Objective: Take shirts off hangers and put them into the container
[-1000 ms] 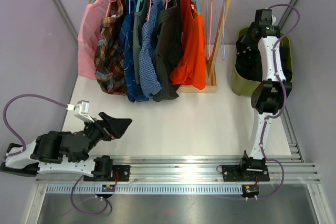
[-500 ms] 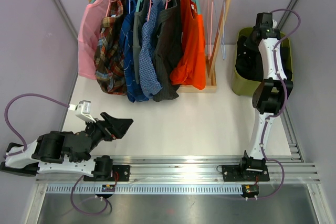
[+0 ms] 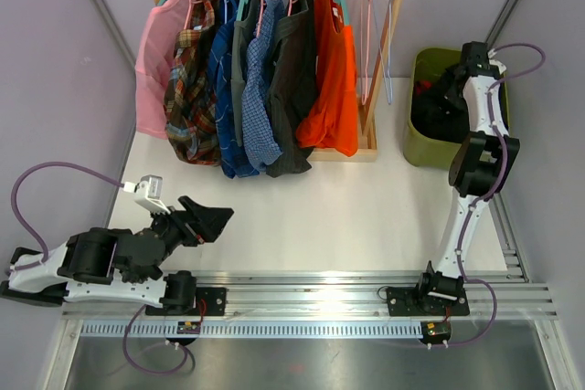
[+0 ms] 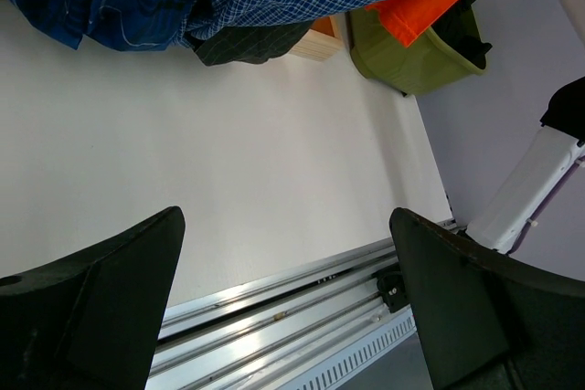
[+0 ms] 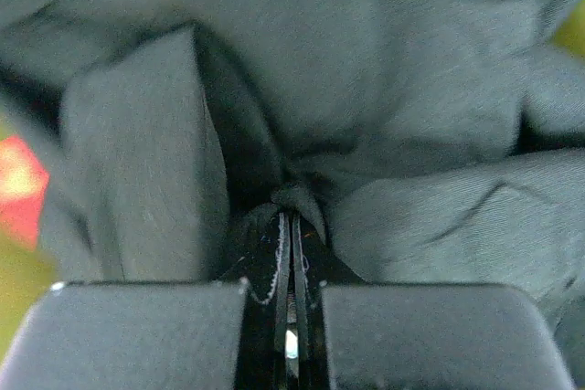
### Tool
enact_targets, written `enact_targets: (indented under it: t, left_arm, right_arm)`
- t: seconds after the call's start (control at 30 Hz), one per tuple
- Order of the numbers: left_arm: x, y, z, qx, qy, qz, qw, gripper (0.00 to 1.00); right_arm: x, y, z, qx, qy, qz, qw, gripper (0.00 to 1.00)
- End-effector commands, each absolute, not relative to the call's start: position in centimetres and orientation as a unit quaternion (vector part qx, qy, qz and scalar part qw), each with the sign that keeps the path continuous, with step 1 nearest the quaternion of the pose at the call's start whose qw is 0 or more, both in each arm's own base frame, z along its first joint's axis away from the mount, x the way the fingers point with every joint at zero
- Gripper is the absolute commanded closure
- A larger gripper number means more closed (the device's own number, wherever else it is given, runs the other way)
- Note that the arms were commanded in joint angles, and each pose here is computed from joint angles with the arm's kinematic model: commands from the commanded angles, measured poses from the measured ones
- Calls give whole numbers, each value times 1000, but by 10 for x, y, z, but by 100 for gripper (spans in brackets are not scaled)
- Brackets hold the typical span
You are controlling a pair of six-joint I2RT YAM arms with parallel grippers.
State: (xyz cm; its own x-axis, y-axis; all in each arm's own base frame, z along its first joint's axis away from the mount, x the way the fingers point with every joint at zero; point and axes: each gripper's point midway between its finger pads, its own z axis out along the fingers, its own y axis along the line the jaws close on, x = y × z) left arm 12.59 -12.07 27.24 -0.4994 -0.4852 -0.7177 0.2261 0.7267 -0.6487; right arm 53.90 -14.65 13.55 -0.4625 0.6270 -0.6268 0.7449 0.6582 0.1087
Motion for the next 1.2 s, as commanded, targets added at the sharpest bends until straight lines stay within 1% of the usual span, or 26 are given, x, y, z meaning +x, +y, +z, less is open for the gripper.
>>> enact_targets:
  t: [0.0,0.07,0.1,0.17,0.2,0.23,0.27,0.4,0.53,0.63,0.67,0.73,0.77,0.8,0.83,0.87,0.9,0.93,0.97,1.03,1.07,1.13,1.17]
  left_arm:
    - [131,-120,290,-109,774,-370,502,1]
    - [131,-121,291,-108,774,-368,503,1]
    - [131,-121,291,-108,774,-367,505,1]
    - [131,-122,294,-107,774,-367,504,1]
    - [132,-122,293,-105,775,-363,506,1]
    - [131,-122,294,-105,776,-362,505,1]
    - [132,-122,295,-107,776,-363,505,1]
    - [132,-121,298,-107,778,-355,507,1]
    - [134,-122,302,-109,777,-349,513,1]
    - [136,-128,308,-105,772,-349,521,1]
    - [135,-131,313,-100,769,-353,524,1]
    - [135,-136,314,-92,769,-350,526,1]
    - [135,-138,314,-86,770,-348,528,1]
    - [134,-140,316,-84,769,-352,527,1]
    - [134,-142,317,-82,769,-352,527,1]
    - [133,-144,316,-78,771,-353,524,1]
    - [133,-145,316,-77,772,-353,523,1]
    - [133,-145,316,-78,772,-354,523,1]
    - [132,-146,316,-78,771,-358,520,1]
    - [131,-146,316,-77,770,-363,519,1]
    - [131,-148,315,-76,769,-366,519,1]
    - [130,-148,315,-75,767,-373,517,1]
    - [130,-148,315,-73,766,-375,518,1]
  right_arm:
    - [530,-188,100,446,830,-147,300,100]
    - [533,-191,89,441,839,-146,283,100]
    - [532,-194,55,439,850,-148,251,100]
    - [536,-196,48,443,852,-142,239,100]
    - [533,-200,22,445,857,-146,216,100]
    - [539,-200,23,449,856,-134,220,100]
    - [539,-202,10,453,856,-132,213,100]
    - [545,-222,5,475,840,-125,230,100]
    - [547,-251,16,488,825,-129,255,100]
    - [552,-250,19,483,828,-107,263,100]
    - [556,-249,35,479,827,-97,279,96]
    - [562,-244,46,470,828,-77,296,86]
    - [570,-241,81,464,820,-57,330,68]
    - [579,-232,89,456,819,-26,348,60]
    - [583,-230,107,455,811,-13,368,49]
    - [584,-227,158,450,791,-2,414,32]
    - [581,-219,161,446,791,5,419,22]
    - [592,-214,192,428,776,23,463,14]
    - [587,-210,232,416,762,28,496,12]
    - [585,-199,270,395,751,42,527,8]
    - [576,-193,301,386,740,46,548,4]
    - [567,-180,324,370,737,60,563,3]
    - [556,-172,351,358,728,67,581,3]
